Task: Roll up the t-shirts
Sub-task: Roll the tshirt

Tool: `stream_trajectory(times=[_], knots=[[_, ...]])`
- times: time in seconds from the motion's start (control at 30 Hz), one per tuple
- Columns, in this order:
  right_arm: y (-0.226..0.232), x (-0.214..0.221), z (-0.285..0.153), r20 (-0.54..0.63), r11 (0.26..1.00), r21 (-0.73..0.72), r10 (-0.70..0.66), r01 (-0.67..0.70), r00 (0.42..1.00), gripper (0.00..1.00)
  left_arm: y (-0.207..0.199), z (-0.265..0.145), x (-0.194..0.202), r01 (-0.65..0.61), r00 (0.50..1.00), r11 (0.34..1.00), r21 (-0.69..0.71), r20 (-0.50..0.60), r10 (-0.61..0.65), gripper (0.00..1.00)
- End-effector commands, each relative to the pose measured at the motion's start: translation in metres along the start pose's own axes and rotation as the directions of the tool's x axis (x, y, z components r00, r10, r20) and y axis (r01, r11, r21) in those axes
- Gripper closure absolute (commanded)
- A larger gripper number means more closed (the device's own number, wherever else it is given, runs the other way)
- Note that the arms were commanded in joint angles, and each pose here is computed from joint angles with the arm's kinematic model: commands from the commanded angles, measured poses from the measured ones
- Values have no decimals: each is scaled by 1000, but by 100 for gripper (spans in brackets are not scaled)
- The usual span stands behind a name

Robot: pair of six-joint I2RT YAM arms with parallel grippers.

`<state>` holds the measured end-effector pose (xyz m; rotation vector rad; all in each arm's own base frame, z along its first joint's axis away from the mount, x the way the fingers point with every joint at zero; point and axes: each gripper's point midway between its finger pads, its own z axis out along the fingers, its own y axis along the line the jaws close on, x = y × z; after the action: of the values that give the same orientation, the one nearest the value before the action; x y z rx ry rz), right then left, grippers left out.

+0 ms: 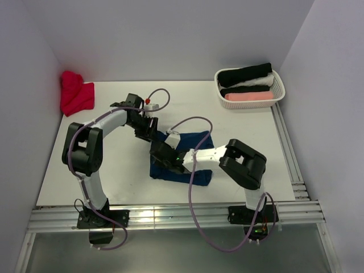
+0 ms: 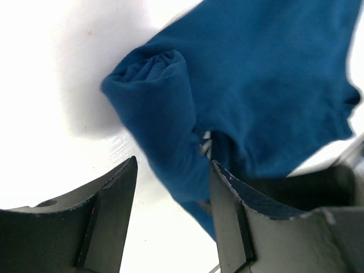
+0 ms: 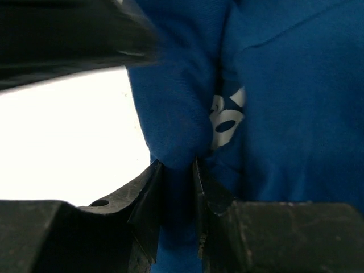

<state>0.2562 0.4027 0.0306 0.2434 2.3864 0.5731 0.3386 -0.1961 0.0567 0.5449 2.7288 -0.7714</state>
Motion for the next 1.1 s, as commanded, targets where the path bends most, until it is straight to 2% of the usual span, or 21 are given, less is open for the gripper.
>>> stream_trajectory(times=[0.0, 0.03, 0.07, 0.13, 0.23, 0.4, 0.43, 0.53, 0.67, 0.77, 0.8, 0.9, 0.93, 0.97, 1.0, 1.07], knots=[[21, -6, -10, -63, 963, -216, 153, -163, 986, 69, -17, -30, -17, -68, 994, 992, 106, 91, 59, 42], [32, -14, -13, -64, 930, -291, 213, -222, 975, 69, -16, -31, -15, -62, 995, 991, 120, 89, 51, 41], [18, -5, -11, -87, 925, -291, 228, -244, 970, 69, -11, -33, -15, -55, 995, 990, 134, 93, 43, 41], [26, -13, -15, -122, 864, -385, 300, -324, 946, 69, -11, -30, -10, -38, 997, 983, 178, 78, 24, 41], [19, -11, -15, -159, 808, -441, 357, -390, 920, 69, -6, -23, -6, -20, 998, 977, 210, 66, 6, 42], [26, -8, -20, -207, 725, -526, 398, -445, 894, 69, 2, -10, 2, 17, 999, 976, 217, 42, -27, 42], [33, -11, -22, -220, 685, -564, 413, -461, 884, 69, 5, -5, 5, 28, 999, 977, 213, 29, -35, 43], [43, -8, -23, -265, 629, -607, 417, -486, 870, 69, 15, 4, 8, 58, 998, 982, 179, 16, -62, 45], [51, -9, -24, -293, 582, -635, 427, -508, 856, 70, 27, 10, 13, 82, 997, 989, 120, 4, -83, 52], [48, -5, -16, -293, 617, -601, 421, -508, 859, 68, 34, 10, 14, 78, 997, 994, 76, 9, -79, 59], [43, -1, -12, -278, 658, -568, 411, -493, 868, 66, 34, 9, 13, 113, 993, 992, 64, 9, -114, 64], [48, -6, -16, -243, 723, -526, 378, -449, 893, 57, 42, 7, 14, 119, 993, 993, 5, 9, -119, 68], [37, -4, -3, -184, 808, -434, 353, -398, 917, 55, 44, 6, 15, 122, 993, 993, -11, 7, -122, 70], [36, -6, -2, -156, 842, -396, 330, -365, 931, 52, 44, 7, 15, 117, 993, 993, -22, 5, -116, 70], [17, 1, 0, -133, 916, -277, 264, -292, 955, 47, 47, 5, 15, 112, 994, 993, -41, 7, -112, 70], [34, -17, -5, -41, 950, -216, 222, -226, 974, 43, 45, 6, 15, 108, 994, 993, -54, 2, -108, 71]])
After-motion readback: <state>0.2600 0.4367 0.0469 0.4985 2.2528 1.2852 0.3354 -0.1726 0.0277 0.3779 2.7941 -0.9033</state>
